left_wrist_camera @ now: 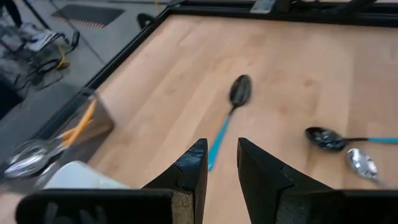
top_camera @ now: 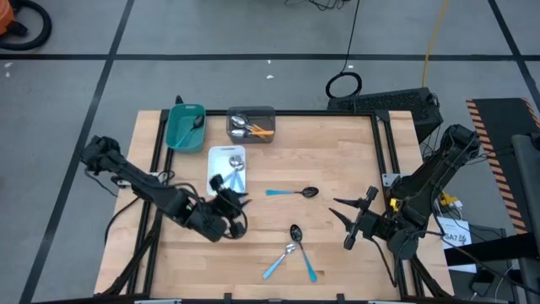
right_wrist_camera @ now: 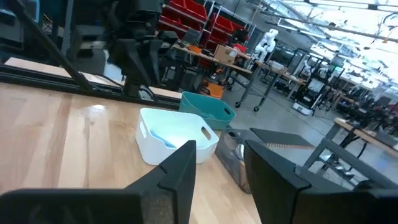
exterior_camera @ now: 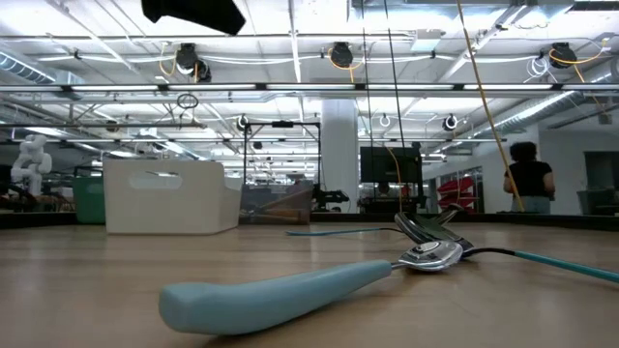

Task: Sort silverware by color (type)
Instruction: Put the light blue spoon into the white bin

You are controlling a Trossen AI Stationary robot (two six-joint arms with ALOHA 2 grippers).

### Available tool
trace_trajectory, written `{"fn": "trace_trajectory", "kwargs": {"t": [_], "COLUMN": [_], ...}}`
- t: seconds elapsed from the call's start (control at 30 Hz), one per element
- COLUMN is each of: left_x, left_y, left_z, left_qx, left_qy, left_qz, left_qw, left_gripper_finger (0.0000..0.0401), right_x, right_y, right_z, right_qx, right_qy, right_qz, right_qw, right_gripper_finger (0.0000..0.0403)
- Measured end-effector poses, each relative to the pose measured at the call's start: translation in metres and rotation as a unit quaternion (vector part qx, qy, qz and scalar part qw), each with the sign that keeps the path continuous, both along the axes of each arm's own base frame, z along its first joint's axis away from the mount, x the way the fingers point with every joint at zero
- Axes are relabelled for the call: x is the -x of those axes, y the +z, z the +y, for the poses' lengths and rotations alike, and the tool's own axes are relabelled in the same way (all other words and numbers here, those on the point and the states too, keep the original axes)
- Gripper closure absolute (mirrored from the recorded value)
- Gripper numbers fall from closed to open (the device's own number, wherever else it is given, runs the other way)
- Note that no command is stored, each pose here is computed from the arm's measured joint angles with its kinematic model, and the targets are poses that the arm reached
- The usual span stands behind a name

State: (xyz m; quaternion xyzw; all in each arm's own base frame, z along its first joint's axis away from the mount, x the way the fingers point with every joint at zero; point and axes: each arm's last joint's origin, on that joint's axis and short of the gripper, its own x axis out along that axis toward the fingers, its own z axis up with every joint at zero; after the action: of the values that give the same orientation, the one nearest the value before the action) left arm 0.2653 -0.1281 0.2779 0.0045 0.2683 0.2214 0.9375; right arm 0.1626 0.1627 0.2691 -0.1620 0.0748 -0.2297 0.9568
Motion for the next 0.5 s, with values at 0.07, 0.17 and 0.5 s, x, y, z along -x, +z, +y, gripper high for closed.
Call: {"fn": "trace_trajectory", "kwargs": {"t": [0.07,0.17,0.5], "left_x": [-0.009,-0.02,-0.04], "left_y": [-0.008,-0.018,-0.044], "left_z": [-0.007,-0.015,-0.05], "left_qx": [-0.01,-0.013,-0.007], "left_qy": [-0.007,-0.022,-0.075], "left_qz": [-0.002,-0.007,-0.043], "left_qw": [1.0,1.0,0.996], "left_gripper_finger": [0.0313,0.0313,0.0313], "right_x": [0.0,0.0,-0.001], "right_y": [-0.002,-0.006,-0.015], "right_z": [0.0,0.0,0.005], "right_qx": [-0.013,-0.039,-0.133], "right_qy": [0.011,0.031,0.084], "right_qz": [0.002,0.007,0.021], "right_qw": [1.0,0.999,0.987], "right_gripper_finger": [0.0273,0.0273,0.0273]}}
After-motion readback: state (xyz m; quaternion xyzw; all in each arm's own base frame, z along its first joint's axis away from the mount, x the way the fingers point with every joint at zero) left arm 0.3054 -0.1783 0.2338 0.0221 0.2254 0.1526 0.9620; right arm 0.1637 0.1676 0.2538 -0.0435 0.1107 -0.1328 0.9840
